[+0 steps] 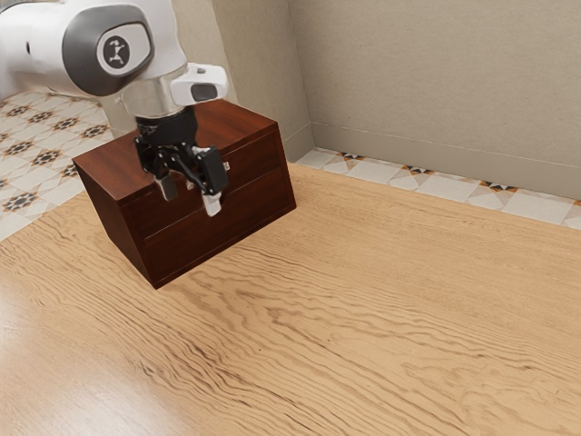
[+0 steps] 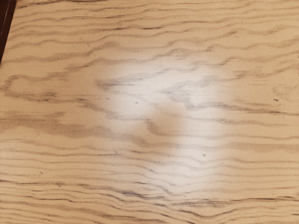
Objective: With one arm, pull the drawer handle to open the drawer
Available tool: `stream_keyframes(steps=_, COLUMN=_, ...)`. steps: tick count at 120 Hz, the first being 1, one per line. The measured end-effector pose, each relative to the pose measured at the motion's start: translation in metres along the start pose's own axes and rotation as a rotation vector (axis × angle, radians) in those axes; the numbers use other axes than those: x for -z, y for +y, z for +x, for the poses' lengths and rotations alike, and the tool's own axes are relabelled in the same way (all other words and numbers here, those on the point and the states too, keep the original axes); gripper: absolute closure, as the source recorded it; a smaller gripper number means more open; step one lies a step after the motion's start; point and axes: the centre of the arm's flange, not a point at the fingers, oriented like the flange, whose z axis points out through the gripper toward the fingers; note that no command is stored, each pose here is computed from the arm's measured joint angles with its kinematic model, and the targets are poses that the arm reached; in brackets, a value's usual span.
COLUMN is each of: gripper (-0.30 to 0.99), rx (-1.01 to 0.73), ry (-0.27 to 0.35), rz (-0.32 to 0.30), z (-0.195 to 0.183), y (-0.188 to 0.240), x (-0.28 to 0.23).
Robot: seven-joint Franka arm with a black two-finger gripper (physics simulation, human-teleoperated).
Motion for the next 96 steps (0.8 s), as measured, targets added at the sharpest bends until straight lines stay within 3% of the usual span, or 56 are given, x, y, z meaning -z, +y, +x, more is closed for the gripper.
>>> stream_keyframes(steps=18, gripper=0.00, rx=-0.016, ry=0.055, rz=0.008, z=0.000, y=-0.001, x=0.011)
stream_keyframes(steps=30, gripper=0.00, rx=-0.017, ry=0.053, rz=0.005, z=-0.002, y=0.005, x=0.007)
stream_keyframes(steps=44, gripper=0.00, rx=-0.014, ry=0.071, rz=-0.001, z=-0.033, y=0.008, x=0.017)
stream_keyframes(steps=58, gripper=0.00, rx=-0.023, ry=0.111, rz=0.072, z=-0.036, y=0.007, x=-0.005)
stream_keyframes(steps=80, gripper=0.01, rx=-0.071, ry=0.216, rz=0.204, z=0.017, y=0.017, x=-0.021)
stream_keyframes(steps=96, gripper=0.06, rx=-0.091, ry=0.240, rz=0.281, z=0.044, y=0.016, x=-0.032)
